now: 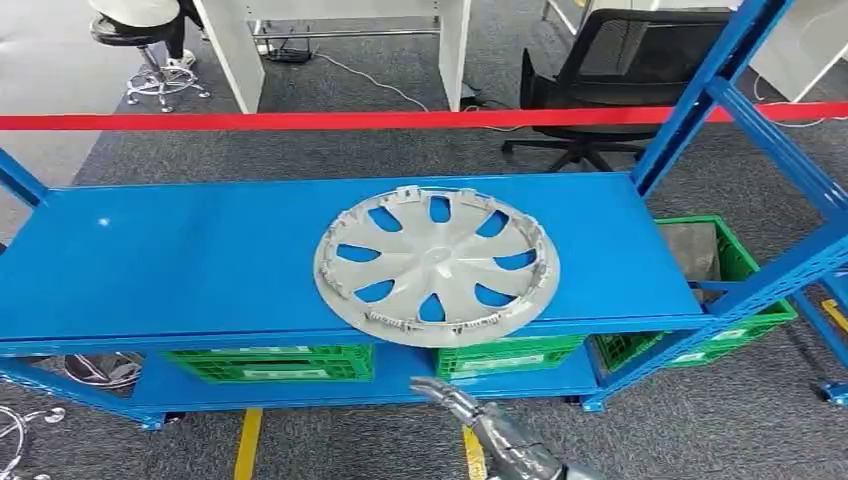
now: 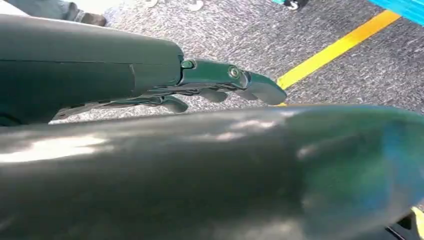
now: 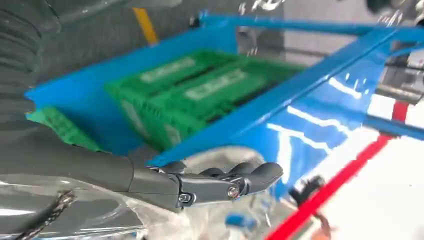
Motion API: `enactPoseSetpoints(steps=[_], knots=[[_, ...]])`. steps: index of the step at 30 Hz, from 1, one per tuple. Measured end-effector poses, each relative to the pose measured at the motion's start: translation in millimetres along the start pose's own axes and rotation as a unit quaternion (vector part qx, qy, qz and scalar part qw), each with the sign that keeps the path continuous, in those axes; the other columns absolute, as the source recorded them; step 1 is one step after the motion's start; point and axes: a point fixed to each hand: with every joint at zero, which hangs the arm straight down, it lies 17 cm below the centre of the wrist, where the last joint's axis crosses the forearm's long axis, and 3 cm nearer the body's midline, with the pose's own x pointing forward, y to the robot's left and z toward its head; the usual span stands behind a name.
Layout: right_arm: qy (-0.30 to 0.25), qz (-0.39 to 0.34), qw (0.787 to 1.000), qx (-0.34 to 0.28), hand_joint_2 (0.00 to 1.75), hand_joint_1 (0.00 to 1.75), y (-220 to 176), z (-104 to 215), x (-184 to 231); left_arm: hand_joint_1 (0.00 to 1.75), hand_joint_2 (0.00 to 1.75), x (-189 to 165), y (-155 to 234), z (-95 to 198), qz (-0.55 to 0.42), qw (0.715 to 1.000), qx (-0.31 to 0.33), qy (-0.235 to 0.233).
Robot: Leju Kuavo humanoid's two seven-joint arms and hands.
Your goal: Take the parts from the cabinet and place them on the table.
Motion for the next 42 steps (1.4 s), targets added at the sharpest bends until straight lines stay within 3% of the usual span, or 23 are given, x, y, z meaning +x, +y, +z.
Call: enactPoseSetpoints(steps=[10, 23, 30, 36, 42], knots=[[-0.051, 0.178, 0.979, -0.091, 1.75, 0.0, -49, -3, 14, 0.0, 0.0, 3, 0, 0, 0.008, 1.0, 0.005, -0.002], [-0.096, 0.369, 0.916, -0.124, 1.75, 0.0, -68, -10, 27, 0.0, 0.0, 4, 0, 0, 0.017, 1.0, 0.007, -0.002], [-0.082, 0.4, 0.906, -0.112, 1.75, 0.0, -61, -14, 11, 0.0, 0.0, 4, -3, 0, 0.017, 1.0, 0.001, -0.001], [-0.052, 0.416, 0.904, -0.086, 1.75, 0.0, -41, -35, -18, 0.0, 0.0, 5, -5, 0, 0.006, 1.0, -0.009, -0.001], [-0.028, 0.436, 0.897, -0.066, 1.75, 0.0, -30, -29, -38, 0.0, 0.0, 5, -8, 0, -0.005, 1.0, -0.017, -0.002]])
